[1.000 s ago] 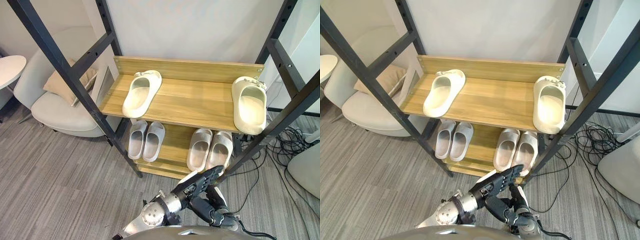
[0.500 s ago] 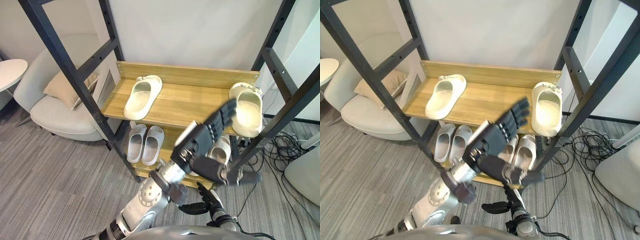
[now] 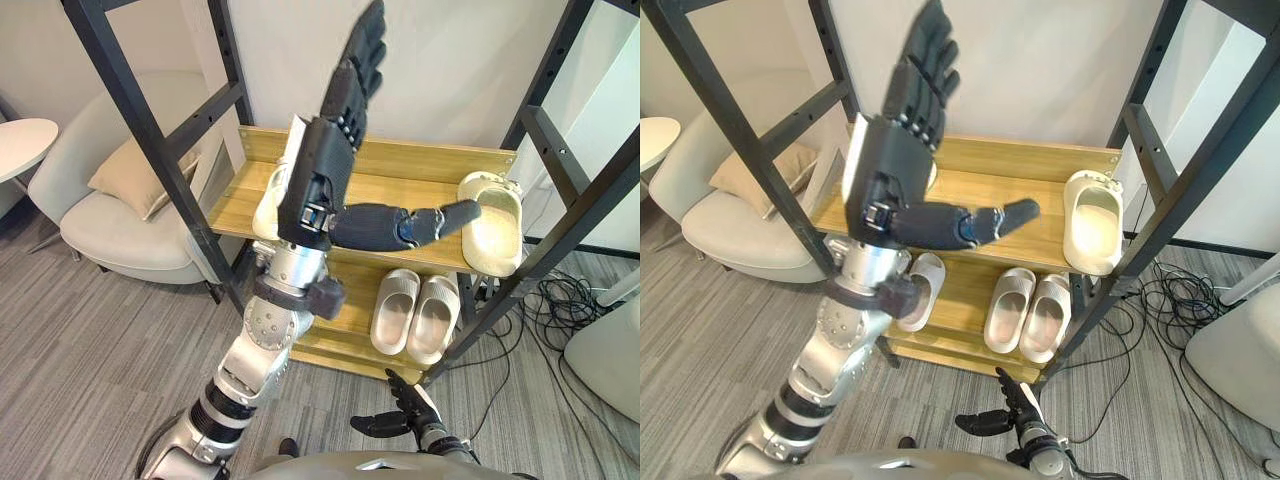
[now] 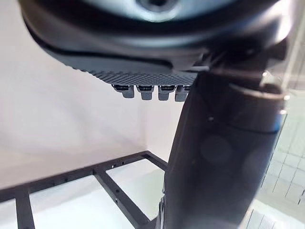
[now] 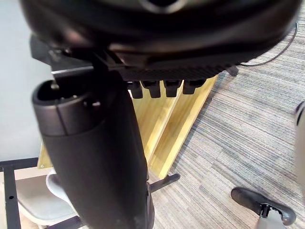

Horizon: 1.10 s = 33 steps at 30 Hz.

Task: Organize the slippers on the shoe rack

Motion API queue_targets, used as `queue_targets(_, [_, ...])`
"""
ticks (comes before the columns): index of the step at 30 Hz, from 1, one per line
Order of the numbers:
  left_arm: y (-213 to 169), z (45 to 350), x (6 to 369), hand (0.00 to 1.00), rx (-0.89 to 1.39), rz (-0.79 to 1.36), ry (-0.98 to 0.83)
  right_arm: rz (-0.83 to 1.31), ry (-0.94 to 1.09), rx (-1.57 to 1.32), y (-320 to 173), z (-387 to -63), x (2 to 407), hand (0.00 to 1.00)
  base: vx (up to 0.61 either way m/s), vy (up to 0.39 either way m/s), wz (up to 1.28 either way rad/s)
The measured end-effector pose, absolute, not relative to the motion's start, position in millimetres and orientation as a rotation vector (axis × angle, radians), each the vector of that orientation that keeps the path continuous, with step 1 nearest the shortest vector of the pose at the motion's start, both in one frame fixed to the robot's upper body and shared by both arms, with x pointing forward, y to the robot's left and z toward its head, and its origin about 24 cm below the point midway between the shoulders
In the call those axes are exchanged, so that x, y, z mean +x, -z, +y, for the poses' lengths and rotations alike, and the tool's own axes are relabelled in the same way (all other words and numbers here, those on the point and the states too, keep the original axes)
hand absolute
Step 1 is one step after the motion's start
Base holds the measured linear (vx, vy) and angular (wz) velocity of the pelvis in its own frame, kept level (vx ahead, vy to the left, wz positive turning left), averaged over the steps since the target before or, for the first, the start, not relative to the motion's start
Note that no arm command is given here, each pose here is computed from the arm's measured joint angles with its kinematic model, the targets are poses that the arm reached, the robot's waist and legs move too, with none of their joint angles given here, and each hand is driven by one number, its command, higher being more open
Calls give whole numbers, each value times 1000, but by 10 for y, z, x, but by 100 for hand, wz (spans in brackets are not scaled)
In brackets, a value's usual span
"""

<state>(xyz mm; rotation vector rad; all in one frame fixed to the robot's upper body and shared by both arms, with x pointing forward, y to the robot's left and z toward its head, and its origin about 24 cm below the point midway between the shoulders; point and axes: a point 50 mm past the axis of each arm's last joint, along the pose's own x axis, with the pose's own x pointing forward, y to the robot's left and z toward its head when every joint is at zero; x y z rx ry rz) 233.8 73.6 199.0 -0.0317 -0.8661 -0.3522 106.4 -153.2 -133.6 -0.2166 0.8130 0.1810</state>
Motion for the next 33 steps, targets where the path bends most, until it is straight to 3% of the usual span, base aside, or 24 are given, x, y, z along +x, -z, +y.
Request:
queue_targets(13, [-1892,1469,2905,100,674,-808,34,807,-198,-244,1344,-1526,1116,100,-1,6,-8])
queue_targets(33, [-1885,2058,3077,100,1092,-683,-326,778,-197,-243,1320,-1520,1132,100,-14,17,-6])
